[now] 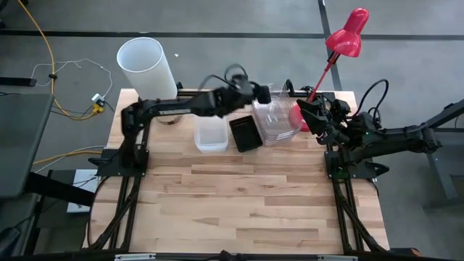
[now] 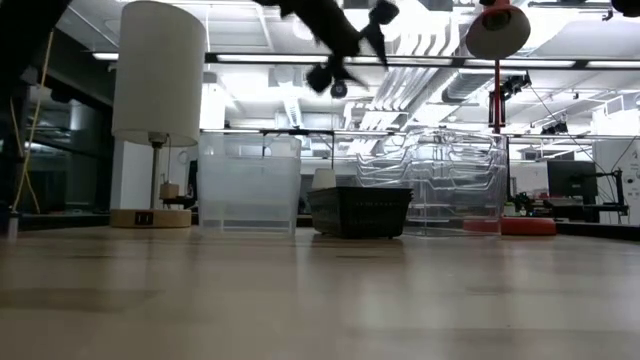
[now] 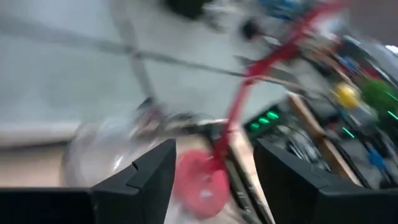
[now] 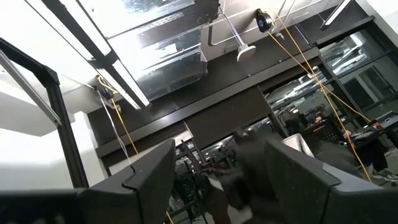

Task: Stack baskets by color
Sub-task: Return to Home Position

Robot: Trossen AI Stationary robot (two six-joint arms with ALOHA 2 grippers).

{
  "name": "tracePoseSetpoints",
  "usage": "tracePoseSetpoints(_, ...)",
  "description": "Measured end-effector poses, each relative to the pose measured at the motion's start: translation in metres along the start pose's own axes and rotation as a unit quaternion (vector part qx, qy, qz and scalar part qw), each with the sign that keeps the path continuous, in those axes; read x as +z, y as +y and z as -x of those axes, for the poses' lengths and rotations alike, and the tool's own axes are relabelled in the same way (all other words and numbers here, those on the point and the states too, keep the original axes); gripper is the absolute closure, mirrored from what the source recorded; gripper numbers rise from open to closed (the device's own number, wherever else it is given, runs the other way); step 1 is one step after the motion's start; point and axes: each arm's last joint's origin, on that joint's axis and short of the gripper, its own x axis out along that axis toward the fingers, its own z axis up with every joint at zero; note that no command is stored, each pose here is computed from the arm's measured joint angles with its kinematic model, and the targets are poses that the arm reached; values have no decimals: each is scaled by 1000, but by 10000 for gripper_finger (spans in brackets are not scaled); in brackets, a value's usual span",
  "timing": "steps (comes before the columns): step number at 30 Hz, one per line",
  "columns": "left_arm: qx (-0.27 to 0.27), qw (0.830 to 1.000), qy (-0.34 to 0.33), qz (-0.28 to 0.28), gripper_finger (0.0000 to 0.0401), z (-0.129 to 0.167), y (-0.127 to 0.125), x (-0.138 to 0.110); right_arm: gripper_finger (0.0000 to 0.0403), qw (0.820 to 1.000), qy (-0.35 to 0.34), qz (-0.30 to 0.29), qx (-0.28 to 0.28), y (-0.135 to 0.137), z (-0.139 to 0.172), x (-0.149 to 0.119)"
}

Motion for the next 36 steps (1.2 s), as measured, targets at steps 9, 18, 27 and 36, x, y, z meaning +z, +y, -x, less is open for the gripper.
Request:
tracePoseSetpoints(9, -238, 941, 34, -238, 209, 115, -30, 78, 171, 1000, 11, 3, -5, -1, 0, -2)
tracePoseSetpoints(18, -340, 864, 10, -370, 345, 256, -22, 80, 171, 998, 60, 15, -23, -5, 1, -12)
tracePoseSetpoints(27, -429, 843, -4, -323, 398, 285, 55, 10, 171, 997, 68, -4, -27, -5, 1, -13)
tracePoseSetpoints(36, -444, 845, -15, -297, 401, 285, 137, -28, 171, 996, 82, 0, -33, -6, 2, -16)
